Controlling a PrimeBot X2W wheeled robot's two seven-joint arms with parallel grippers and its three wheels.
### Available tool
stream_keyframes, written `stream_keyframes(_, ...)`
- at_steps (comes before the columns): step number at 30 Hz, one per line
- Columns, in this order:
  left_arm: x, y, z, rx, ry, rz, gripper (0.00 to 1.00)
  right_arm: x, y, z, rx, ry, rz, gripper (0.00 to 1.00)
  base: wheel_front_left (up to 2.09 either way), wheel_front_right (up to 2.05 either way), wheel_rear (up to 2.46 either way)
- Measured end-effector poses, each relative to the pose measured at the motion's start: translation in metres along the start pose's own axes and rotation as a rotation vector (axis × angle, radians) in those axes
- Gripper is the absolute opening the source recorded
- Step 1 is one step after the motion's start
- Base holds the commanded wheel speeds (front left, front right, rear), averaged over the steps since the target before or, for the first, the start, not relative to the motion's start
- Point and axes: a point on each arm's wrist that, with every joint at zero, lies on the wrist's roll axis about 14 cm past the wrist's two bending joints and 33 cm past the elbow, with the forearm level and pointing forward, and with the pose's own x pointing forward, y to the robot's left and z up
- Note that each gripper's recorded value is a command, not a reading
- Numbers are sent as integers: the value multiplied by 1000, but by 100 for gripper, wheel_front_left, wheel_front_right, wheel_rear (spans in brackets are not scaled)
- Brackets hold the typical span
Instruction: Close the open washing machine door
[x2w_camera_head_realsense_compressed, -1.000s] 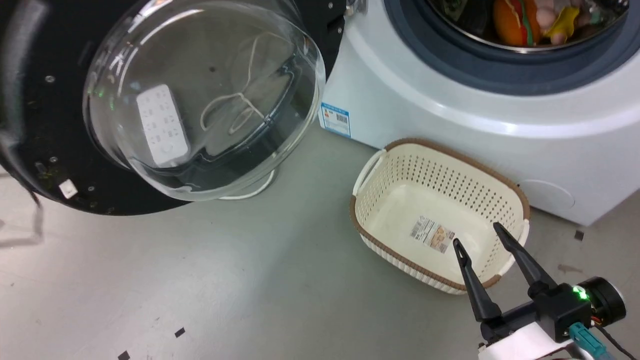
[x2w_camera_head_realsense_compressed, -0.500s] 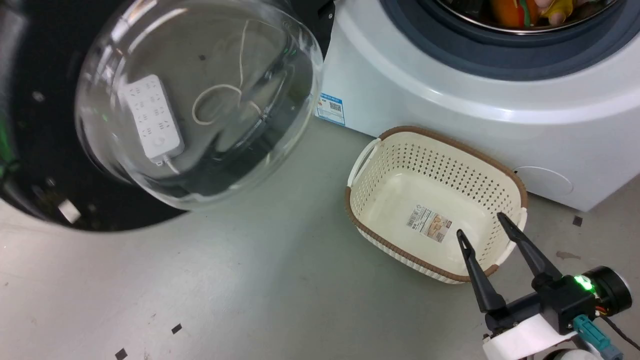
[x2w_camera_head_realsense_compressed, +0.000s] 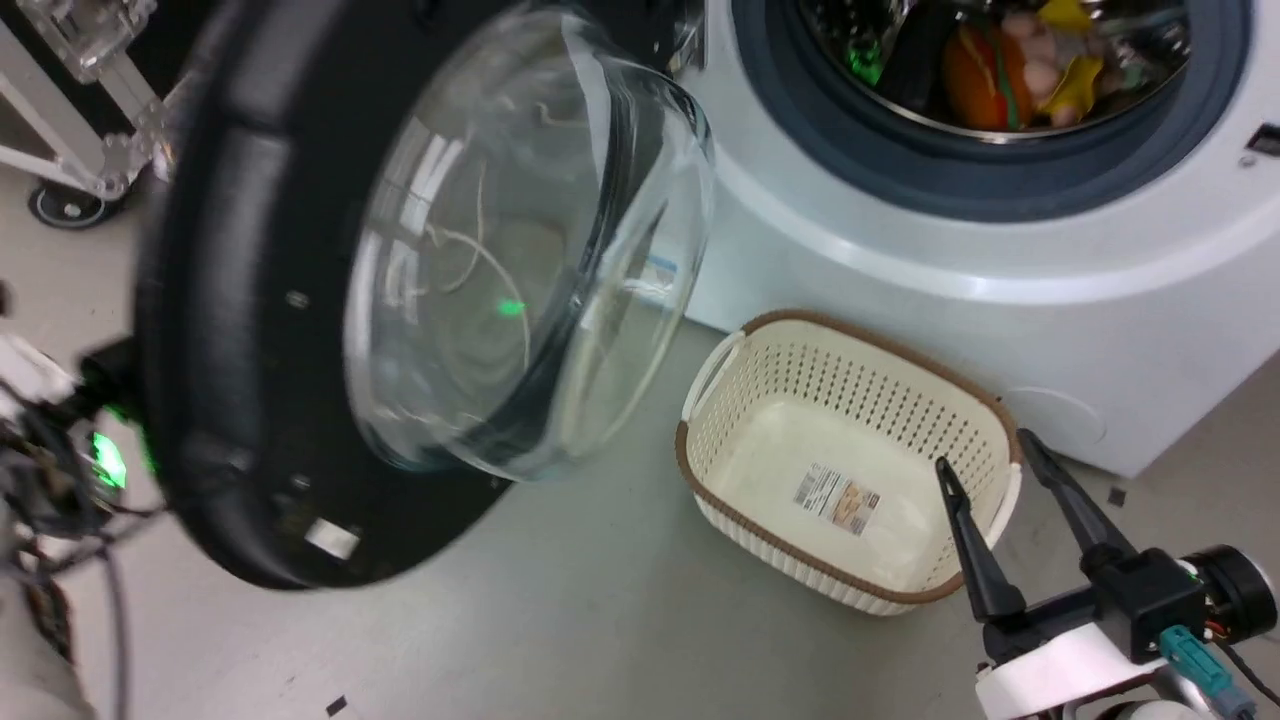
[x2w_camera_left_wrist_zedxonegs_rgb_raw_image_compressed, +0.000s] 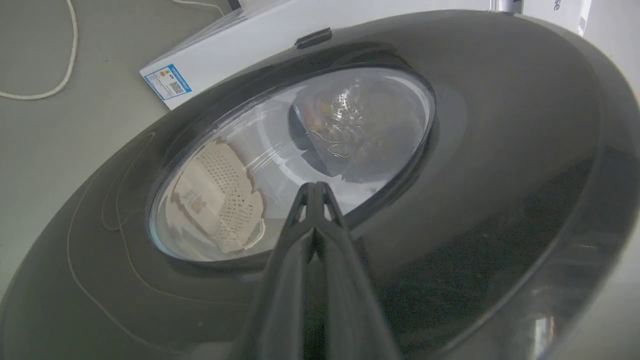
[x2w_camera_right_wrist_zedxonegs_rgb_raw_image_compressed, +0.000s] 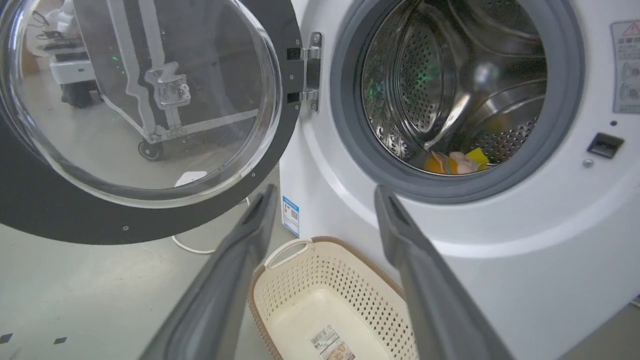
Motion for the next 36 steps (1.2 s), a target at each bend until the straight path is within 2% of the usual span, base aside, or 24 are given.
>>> stream_keyframes(4, 2, -10, -36, 3, 84, -57, 0, -5, -8, 10, -17, -16, -33, 100, 0, 0, 0)
stream_keyframes(9, 7, -29, -82, -43, 155, -173, 0, -15, -26, 22, -36, -35, -103, 100, 0, 0, 0)
stream_keyframes(21, 31, -64, -198, -133, 397, -351, 0, -58, -80, 30, -86, -27, -293, 100, 0, 0, 0)
stream_keyframes(22, 44, -78, -232, -136, 467, -398, 0, -71, -93, 27, -99, -10, -340, 100, 0, 0, 0)
stream_keyframes(24, 54, -87, -253, -157, 502, -419, 0, -79, -100, 25, -102, 0, -369, 100, 0, 0, 0)
stream_keyframes(30, 97, -90, -299, -221, 538, -381, 0, -104, -123, 20, -115, 32, -456, 100, 0, 0, 0)
stream_keyframes(36, 154, -101, -323, -295, 499, -352, 0, -136, -146, 14, -125, 74, -562, 100, 0, 0, 0)
